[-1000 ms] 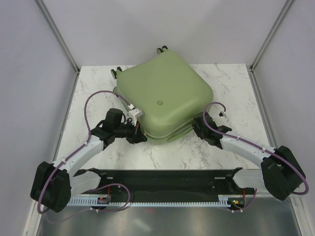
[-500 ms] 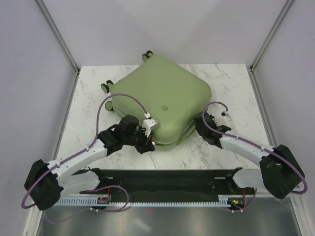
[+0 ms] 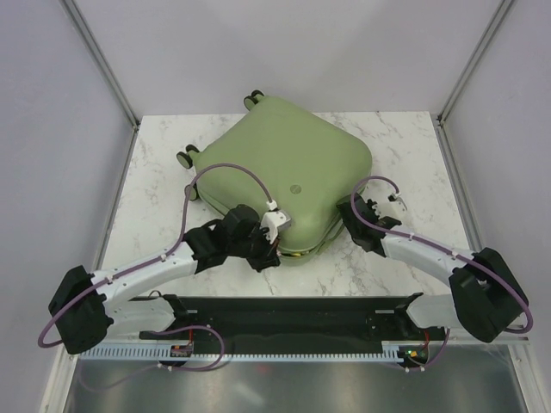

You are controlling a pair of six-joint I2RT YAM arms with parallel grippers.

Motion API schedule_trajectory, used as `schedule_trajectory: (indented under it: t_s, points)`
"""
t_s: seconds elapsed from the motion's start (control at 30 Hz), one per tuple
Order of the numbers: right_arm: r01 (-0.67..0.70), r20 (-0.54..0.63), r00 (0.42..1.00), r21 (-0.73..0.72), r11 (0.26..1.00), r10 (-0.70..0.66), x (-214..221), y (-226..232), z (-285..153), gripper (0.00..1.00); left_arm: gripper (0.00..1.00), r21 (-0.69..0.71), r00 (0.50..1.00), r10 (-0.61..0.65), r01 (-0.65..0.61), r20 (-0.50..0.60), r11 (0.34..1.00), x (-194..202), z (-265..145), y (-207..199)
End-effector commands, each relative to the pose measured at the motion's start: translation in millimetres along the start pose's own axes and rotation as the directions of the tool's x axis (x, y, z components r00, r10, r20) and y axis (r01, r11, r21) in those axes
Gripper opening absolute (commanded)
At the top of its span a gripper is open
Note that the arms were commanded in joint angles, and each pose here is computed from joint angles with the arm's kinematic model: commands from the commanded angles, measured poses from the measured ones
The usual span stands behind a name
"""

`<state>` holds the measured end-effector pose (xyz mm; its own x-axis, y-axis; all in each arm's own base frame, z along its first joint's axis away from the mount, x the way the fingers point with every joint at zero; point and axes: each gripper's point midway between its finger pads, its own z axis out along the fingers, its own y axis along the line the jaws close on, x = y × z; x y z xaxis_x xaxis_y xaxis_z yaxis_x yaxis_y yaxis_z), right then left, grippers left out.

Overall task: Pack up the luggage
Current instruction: Zip the luggage at the center of the board.

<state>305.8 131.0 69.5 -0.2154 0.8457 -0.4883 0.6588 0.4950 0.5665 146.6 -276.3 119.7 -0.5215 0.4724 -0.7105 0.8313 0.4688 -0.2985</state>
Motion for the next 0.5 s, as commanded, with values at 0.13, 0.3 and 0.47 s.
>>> schedule_trajectory:
  t_s: [0.13, 0.3, 0.47]
  points:
    - [-0.201, -0.321, 0.926, 0.027, 0.979, 0.199, 73, 19, -12, 0.00, 0.02, 0.292, 0.936, 0.067, -0.175, 0.345, 0.940, -116, -8, -100]
    - [-0.212, -0.337, 0.918, 0.031, 0.977, 0.210, 80, 18, -14, 0.00, 0.02, 0.305, 0.923, 0.081, -0.206, 0.377, 0.930, -134, -7, -107]
    - [-0.230, -0.345, 0.911, 0.035, 0.973, 0.227, 84, 15, -15, 0.00, 0.02, 0.297, 0.902, 0.125, -0.264, 0.414, 0.918, -149, -6, -118]
